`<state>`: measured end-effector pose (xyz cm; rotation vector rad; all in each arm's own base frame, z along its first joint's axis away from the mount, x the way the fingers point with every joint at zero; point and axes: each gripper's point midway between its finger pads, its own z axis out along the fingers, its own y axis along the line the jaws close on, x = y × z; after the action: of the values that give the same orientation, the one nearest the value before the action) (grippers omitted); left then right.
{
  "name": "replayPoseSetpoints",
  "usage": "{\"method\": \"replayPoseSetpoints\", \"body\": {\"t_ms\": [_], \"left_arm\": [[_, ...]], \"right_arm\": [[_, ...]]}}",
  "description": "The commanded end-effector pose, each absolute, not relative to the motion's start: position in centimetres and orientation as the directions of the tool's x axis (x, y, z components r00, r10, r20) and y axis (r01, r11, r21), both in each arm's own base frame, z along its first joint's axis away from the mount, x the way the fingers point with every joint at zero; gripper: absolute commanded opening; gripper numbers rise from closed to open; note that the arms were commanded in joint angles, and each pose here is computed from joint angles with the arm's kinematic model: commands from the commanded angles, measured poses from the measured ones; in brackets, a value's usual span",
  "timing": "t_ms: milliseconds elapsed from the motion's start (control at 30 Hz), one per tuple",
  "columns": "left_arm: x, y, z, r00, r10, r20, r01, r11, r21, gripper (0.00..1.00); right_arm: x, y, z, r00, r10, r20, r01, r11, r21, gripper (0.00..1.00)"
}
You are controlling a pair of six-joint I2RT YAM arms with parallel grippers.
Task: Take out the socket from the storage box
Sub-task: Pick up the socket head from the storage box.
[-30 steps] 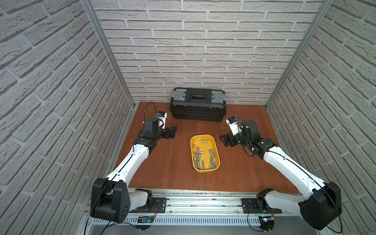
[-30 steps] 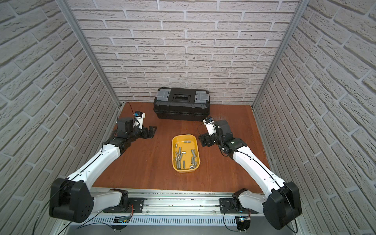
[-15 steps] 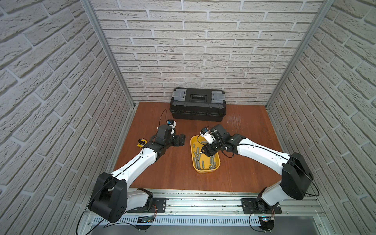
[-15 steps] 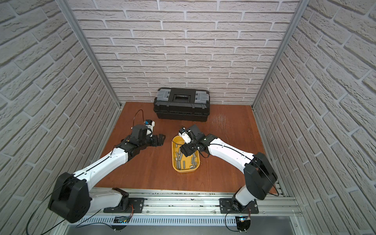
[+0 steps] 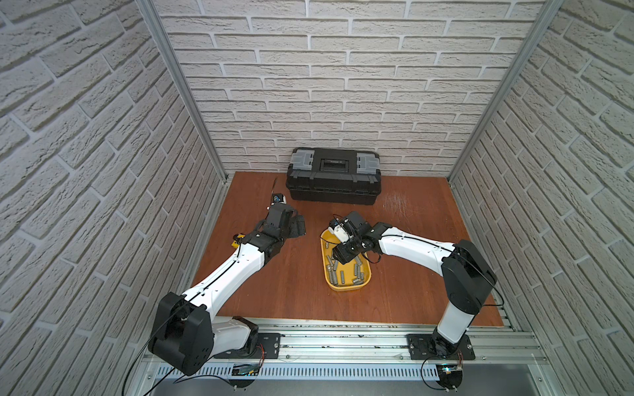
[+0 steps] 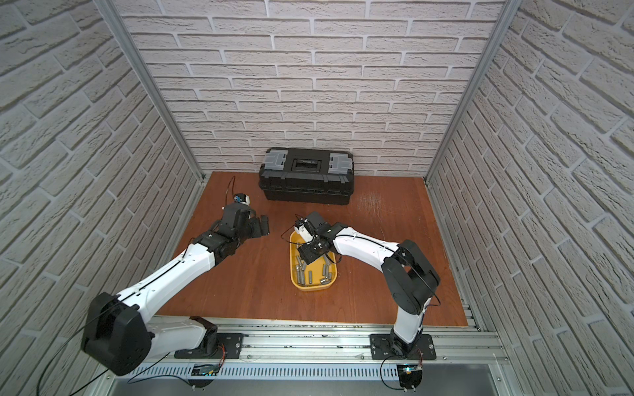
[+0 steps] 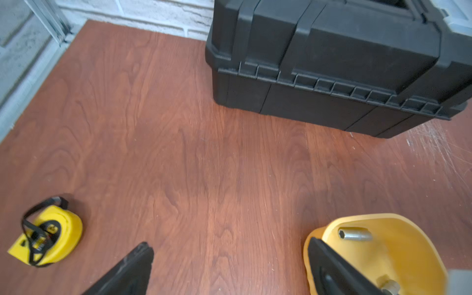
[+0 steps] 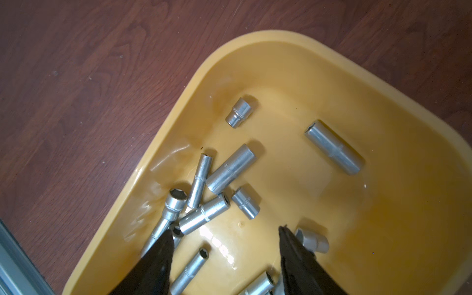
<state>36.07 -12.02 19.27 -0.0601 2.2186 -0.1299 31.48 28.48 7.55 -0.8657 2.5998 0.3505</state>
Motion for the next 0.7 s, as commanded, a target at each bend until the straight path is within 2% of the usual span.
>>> {"method": "replayPoseSetpoints", "body": {"t_ms": [0, 367, 667], "left_arm": [[36.1, -12.0, 20.3, -0.6, -0.006, -0.8, 0.052, 0.998, -0.047, 0.98], [34.8, -13.1, 21.1, -0.551, -0.131, -0.824, 0.08, 0.975, -0.209, 0.98], [33.2, -12.4, 20.1, -0.563, -0.179, -0.807, 0.054, 0.966, -0.252, 0.98]], "right_arm": [[32.0, 29.3, 7.8, -0.762, -0.488, -0.425, -0.584, 0.801, 0.128, 0.64], [33.1, 30.4, 5.0, -0.835, -0.406, -0.371, -0.483, 0.864, 0.14, 0.51], [34.5, 30.6, 3.1, -0.863, -0.362, -0.354, -0.421, 0.901, 0.105, 0.43]]}}
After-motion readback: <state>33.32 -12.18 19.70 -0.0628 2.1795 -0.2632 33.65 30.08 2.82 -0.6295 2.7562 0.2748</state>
